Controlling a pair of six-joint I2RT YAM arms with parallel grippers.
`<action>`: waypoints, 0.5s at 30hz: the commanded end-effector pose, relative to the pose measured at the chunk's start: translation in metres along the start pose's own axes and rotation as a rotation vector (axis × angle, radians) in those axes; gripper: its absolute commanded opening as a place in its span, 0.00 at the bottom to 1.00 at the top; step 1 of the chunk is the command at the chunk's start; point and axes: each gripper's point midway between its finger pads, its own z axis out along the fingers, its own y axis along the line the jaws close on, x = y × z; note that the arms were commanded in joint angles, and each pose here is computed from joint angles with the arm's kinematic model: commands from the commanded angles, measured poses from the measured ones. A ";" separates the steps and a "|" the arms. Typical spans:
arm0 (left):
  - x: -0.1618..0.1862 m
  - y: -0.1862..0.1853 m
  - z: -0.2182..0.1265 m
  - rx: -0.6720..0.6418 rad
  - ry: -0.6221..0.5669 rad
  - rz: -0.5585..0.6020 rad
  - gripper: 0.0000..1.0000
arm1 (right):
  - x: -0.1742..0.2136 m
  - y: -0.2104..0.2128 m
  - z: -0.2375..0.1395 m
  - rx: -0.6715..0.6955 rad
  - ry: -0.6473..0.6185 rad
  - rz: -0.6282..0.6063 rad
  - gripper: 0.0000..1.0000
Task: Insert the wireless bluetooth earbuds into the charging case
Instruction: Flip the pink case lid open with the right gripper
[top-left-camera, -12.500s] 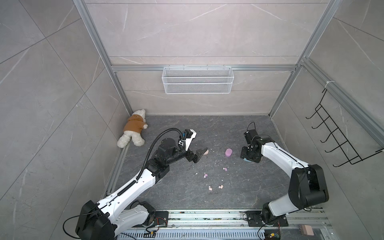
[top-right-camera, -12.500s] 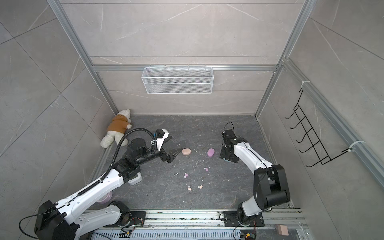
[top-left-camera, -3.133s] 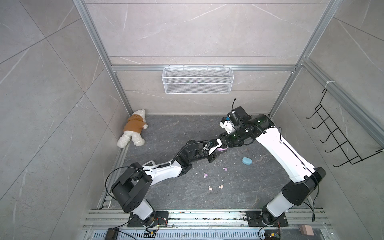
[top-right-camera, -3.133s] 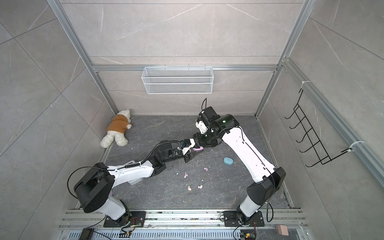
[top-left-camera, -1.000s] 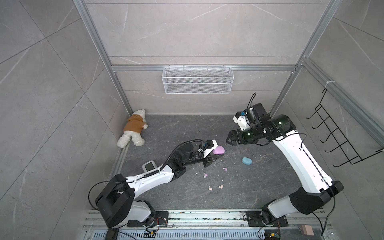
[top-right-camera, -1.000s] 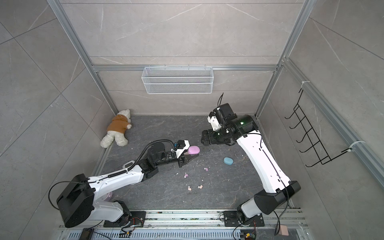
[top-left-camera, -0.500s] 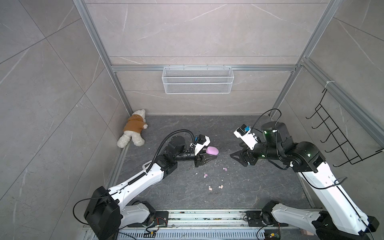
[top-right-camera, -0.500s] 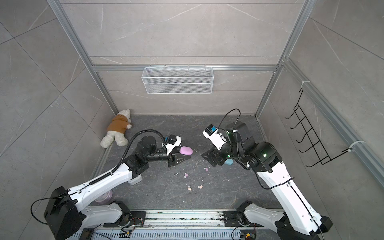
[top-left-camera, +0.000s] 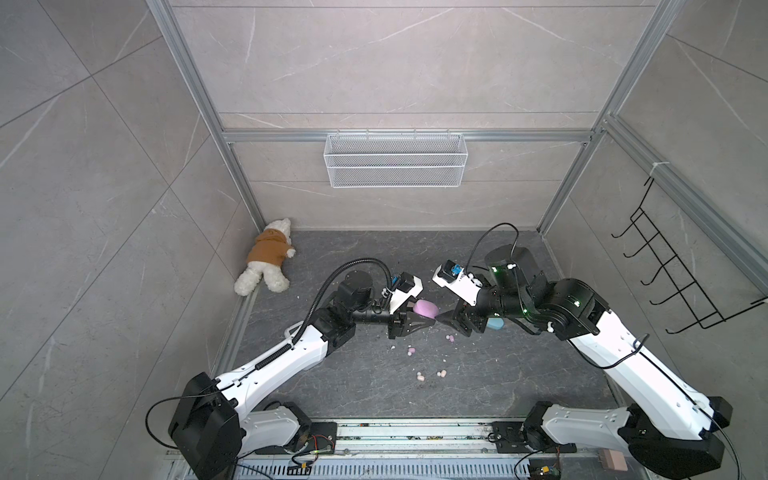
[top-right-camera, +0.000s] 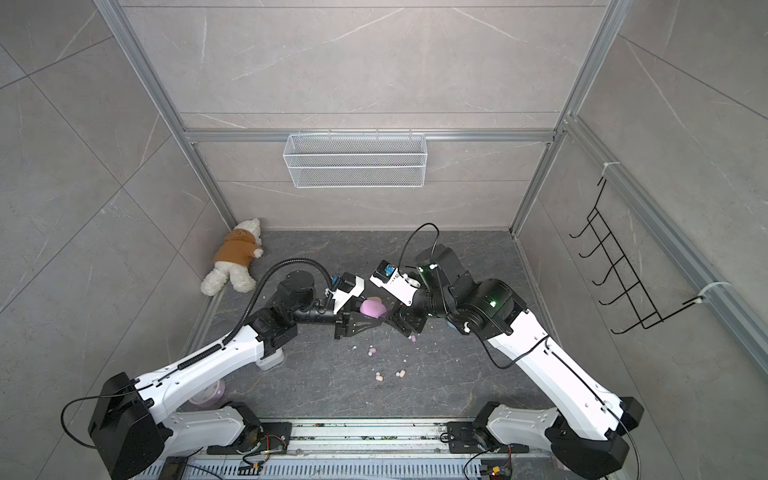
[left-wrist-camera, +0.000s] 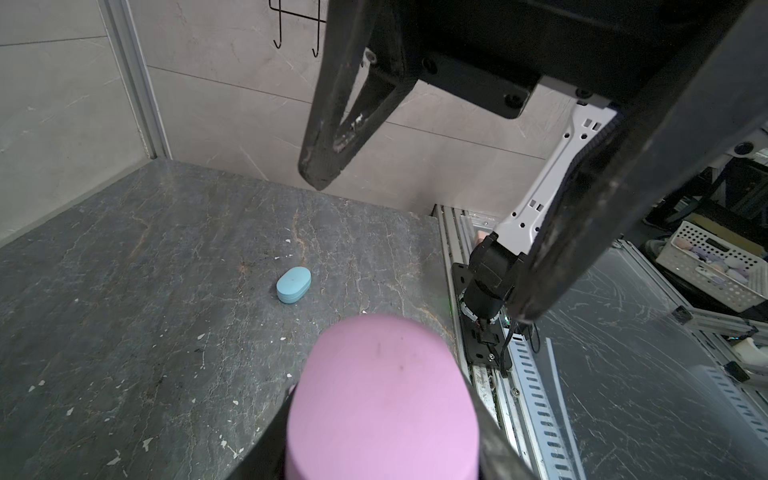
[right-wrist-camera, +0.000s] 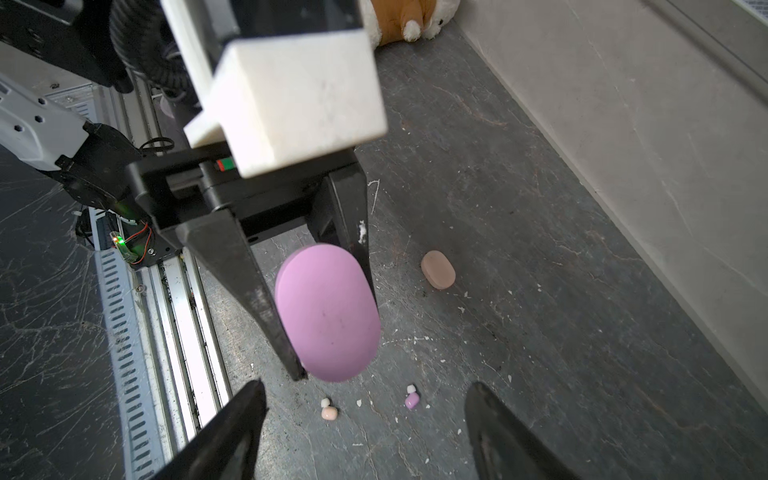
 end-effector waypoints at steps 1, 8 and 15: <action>-0.022 -0.010 -0.003 0.038 -0.037 0.059 0.10 | 0.003 -0.003 0.010 0.016 0.022 -0.023 0.77; -0.025 -0.012 -0.005 0.042 -0.043 0.069 0.09 | 0.004 0.000 0.015 0.004 0.026 -0.028 0.76; -0.025 -0.014 -0.005 0.045 -0.044 0.072 0.09 | 0.010 -0.001 0.022 0.020 0.058 -0.033 0.76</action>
